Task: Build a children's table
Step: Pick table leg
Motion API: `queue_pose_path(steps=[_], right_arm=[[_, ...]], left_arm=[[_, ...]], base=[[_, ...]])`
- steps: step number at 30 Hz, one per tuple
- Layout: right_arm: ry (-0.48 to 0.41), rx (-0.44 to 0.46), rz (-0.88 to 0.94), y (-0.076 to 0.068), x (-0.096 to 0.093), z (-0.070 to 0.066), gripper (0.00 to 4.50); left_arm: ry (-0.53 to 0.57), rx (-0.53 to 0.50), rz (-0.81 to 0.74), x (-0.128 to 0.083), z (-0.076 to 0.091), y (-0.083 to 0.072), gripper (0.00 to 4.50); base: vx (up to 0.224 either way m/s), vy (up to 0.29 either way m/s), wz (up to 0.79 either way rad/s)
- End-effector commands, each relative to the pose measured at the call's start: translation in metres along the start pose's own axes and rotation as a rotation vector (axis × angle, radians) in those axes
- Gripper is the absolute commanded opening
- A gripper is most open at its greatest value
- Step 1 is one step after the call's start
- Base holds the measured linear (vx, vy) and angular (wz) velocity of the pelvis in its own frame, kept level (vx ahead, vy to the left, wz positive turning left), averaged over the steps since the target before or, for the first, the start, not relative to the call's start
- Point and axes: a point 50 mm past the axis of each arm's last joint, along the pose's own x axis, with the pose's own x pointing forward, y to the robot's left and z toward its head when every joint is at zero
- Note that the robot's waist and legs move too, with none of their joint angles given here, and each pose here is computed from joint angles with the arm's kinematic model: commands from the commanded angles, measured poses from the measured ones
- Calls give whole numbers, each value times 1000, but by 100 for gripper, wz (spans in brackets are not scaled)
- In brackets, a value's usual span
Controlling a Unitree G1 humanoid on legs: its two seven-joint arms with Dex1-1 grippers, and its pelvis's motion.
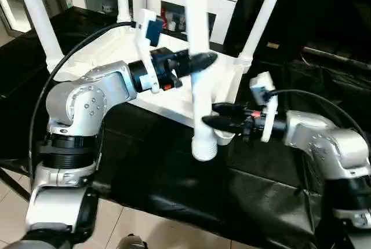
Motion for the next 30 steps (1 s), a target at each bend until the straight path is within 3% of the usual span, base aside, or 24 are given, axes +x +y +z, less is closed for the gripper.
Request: queue_pose_path(steps=[1, 12, 30], right_arm=[[39, -22, 27, 1, 0, 2, 298], [126, -31, 119, 3, 3, -7, 298], [92, -43, 145, 5, 12, -11, 298]], left_arm=[[11, 54, -59, 9, 8, -9, 173], [28, 101, -129, 12, 14, -13, 173], [-13, 81, -160, 16, 18, -15, 173]], base=[[0, 0, 0], [0, 0, 0], [0, 0, 0]])
